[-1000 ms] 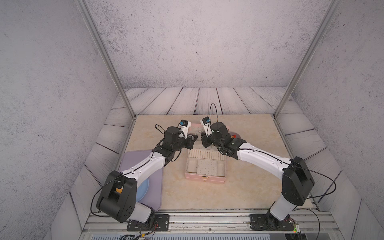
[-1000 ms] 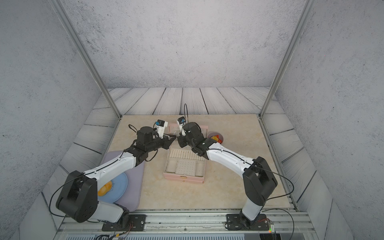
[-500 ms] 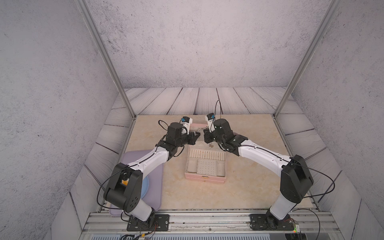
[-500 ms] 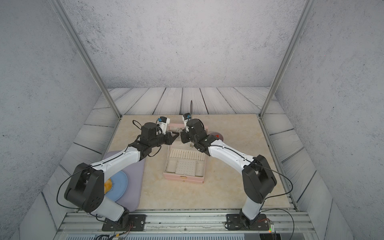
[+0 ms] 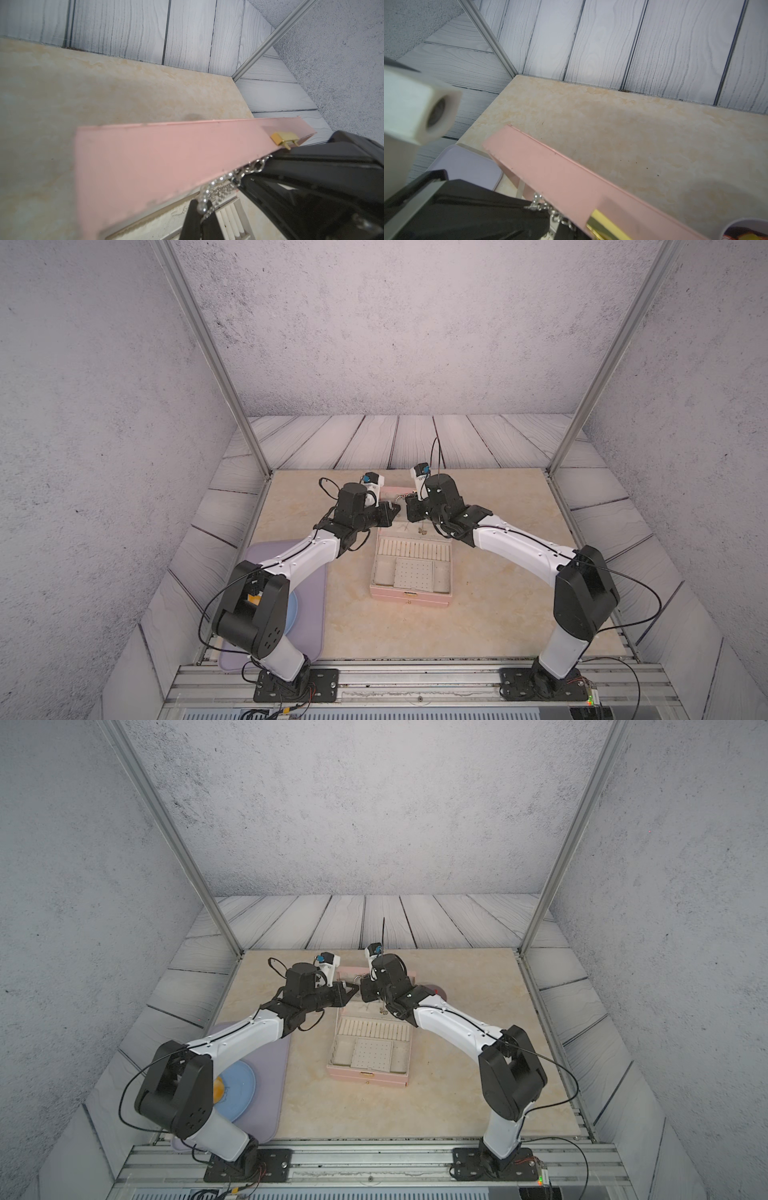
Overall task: Put jewelry chain into jewelry box
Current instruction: Hang the necklace on the jewelry box clasp.
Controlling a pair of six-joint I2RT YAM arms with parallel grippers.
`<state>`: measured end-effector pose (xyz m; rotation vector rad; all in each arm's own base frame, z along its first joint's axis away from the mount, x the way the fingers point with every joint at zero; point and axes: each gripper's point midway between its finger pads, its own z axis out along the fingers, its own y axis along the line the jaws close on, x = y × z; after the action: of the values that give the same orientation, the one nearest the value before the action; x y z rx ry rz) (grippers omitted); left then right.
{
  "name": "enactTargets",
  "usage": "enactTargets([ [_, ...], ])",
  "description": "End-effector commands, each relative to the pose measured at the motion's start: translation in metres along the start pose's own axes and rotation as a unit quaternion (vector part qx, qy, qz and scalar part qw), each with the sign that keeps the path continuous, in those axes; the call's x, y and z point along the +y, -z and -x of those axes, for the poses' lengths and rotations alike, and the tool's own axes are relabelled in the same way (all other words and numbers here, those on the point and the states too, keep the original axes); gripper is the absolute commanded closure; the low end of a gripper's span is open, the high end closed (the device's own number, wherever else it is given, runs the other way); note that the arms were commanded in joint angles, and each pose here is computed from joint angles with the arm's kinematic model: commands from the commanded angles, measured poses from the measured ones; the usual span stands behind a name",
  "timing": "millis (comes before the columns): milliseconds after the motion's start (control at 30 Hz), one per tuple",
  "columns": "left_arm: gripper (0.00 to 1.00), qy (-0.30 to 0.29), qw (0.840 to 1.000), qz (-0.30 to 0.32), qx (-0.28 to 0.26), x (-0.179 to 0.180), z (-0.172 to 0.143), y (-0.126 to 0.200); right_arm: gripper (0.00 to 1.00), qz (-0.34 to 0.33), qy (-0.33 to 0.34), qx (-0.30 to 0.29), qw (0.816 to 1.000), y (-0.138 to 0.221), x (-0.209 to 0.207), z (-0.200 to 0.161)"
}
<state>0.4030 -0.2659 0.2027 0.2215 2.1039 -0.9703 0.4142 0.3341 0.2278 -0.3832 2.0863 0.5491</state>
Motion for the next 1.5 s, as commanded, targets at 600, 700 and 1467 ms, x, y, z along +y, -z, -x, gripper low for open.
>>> enactTargets([
  [600, 1.00, 0.035, 0.999, 0.007, -0.015, 0.006, 0.016, -0.008, 0.85, -0.031, -0.057, -0.019, 0.998, -0.005, -0.015, 0.014],
  [700, 1.00, 0.037, 0.999, 0.004, -0.009, 0.005, 0.014, -0.009, 0.85, -0.033, -0.063, -0.020, 0.997, -0.005, -0.016, 0.014],
  [1467, 0.97, 0.055, 0.997, 0.016, 0.059, 0.021, -0.031, -0.017, 0.77, 0.020, -0.058, -0.014, 0.998, 0.032, 0.000, 0.013],
])
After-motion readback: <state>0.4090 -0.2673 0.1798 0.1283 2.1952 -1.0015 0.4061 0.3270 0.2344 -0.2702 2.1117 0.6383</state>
